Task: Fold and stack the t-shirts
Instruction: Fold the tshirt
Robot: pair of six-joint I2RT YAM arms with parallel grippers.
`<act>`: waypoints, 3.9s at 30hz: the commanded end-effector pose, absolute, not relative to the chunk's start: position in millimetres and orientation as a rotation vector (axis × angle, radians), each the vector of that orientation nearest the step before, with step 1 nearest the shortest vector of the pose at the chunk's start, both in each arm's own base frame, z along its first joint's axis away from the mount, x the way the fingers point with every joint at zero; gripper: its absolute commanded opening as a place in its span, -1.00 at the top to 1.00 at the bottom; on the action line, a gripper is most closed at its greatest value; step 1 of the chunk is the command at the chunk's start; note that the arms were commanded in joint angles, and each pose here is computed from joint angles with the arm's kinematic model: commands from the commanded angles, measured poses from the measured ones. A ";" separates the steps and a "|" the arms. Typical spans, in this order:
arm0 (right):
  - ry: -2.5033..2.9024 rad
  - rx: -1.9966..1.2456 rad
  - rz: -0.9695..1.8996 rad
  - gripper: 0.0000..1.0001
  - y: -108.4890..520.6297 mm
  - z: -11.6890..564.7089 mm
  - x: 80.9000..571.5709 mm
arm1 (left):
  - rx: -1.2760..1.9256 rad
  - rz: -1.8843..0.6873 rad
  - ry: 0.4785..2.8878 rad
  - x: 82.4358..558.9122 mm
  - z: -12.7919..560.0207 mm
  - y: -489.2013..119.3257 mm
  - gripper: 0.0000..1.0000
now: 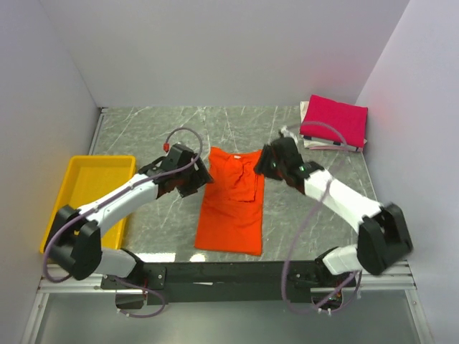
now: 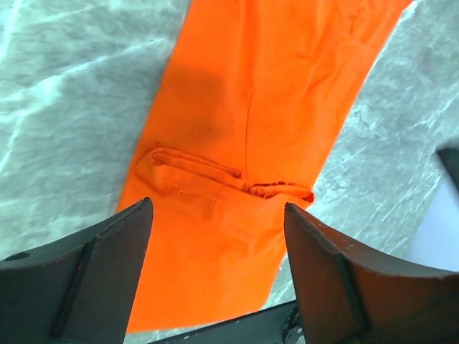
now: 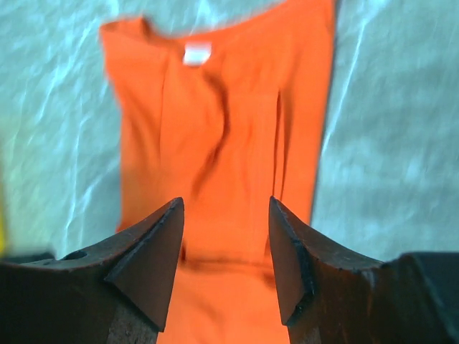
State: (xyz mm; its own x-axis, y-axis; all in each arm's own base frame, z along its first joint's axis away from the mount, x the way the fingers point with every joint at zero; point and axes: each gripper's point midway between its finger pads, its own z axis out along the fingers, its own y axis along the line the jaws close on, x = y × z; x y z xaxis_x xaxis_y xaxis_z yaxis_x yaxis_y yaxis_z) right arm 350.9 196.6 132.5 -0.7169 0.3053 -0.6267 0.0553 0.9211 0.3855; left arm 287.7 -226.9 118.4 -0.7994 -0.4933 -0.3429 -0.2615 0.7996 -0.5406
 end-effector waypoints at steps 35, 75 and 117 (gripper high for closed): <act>2.800 0.759 1.087 0.00 196.8 1.8 57.8 | -0.447 -0.556 2.929 104.5 10.6 -185.1 -0.12; 2.817 0.222 0.781 1.00 194.6 13.1 46.5 | -0.313 -0.708 2.864 75.3 27.4 -199.6 0.99; 2.361 0.304 0.523 1.00 174.5 157.1 300.9 | -0.430 -0.711 2.465 362.6 164.8 -263.0 0.99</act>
